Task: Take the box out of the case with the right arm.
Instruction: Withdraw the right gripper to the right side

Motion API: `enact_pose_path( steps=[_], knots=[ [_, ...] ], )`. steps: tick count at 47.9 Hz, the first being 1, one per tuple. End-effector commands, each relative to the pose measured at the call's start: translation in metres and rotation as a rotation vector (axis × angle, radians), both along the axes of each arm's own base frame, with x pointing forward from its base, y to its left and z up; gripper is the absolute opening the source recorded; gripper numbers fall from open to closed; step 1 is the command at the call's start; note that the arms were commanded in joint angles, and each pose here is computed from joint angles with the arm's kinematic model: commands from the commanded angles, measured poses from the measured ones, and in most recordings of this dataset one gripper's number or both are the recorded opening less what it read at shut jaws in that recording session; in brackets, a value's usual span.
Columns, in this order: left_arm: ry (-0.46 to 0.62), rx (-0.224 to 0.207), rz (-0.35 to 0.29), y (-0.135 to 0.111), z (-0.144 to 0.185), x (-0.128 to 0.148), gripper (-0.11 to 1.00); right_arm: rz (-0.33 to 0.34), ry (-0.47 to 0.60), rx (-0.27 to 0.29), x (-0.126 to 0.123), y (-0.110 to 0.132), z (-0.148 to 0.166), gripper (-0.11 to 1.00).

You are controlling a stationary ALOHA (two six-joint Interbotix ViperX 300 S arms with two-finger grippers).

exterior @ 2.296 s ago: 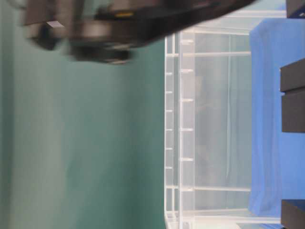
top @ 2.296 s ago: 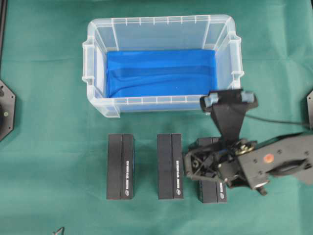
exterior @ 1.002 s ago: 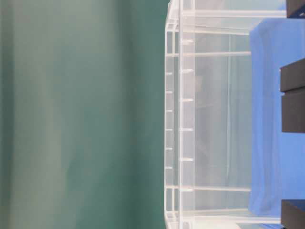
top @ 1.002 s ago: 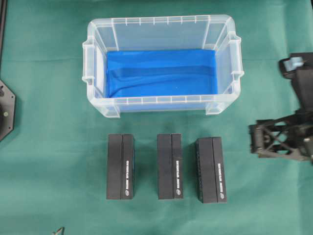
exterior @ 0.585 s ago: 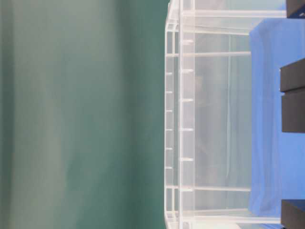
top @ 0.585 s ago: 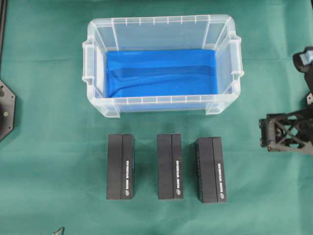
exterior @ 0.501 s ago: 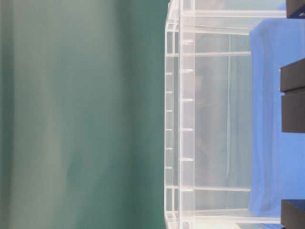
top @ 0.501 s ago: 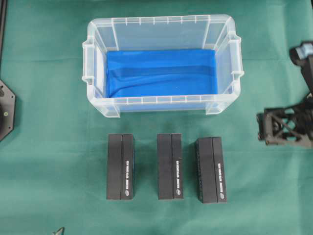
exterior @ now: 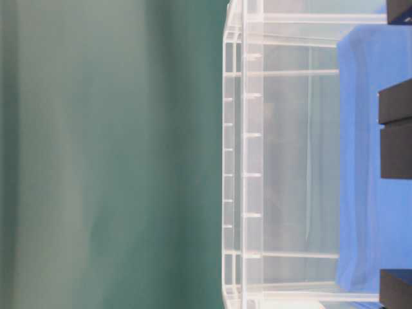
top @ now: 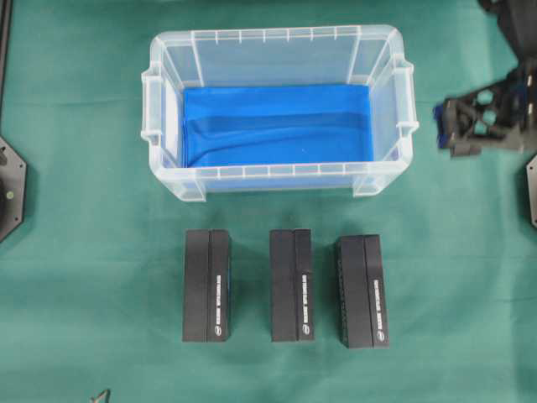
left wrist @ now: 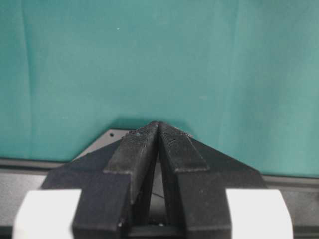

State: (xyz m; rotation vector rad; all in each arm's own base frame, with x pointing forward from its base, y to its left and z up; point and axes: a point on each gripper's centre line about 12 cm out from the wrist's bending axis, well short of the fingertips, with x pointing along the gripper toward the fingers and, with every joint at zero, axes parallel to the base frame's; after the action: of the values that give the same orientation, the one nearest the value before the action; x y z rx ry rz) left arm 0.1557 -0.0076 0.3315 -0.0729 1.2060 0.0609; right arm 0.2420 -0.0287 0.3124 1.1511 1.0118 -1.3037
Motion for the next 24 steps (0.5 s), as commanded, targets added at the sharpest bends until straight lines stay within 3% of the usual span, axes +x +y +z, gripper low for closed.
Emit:
enact_pose_path(
  steps=[1,13,24],
  knots=[
    [-0.023,0.000,0.003,0.000,0.008,0.003,0.02,-0.011,-0.026,-0.007,-0.004,-0.011,0.007,0.87],
    [-0.023,0.000,0.003,0.000,0.008,0.003,0.02,0.000,-0.014,-0.014,-0.009,-0.033,0.007,0.87],
    [-0.023,-0.002,0.004,0.001,0.008,0.003,0.02,0.000,-0.023,-0.013,-0.008,-0.035,0.004,0.87]
  ],
)
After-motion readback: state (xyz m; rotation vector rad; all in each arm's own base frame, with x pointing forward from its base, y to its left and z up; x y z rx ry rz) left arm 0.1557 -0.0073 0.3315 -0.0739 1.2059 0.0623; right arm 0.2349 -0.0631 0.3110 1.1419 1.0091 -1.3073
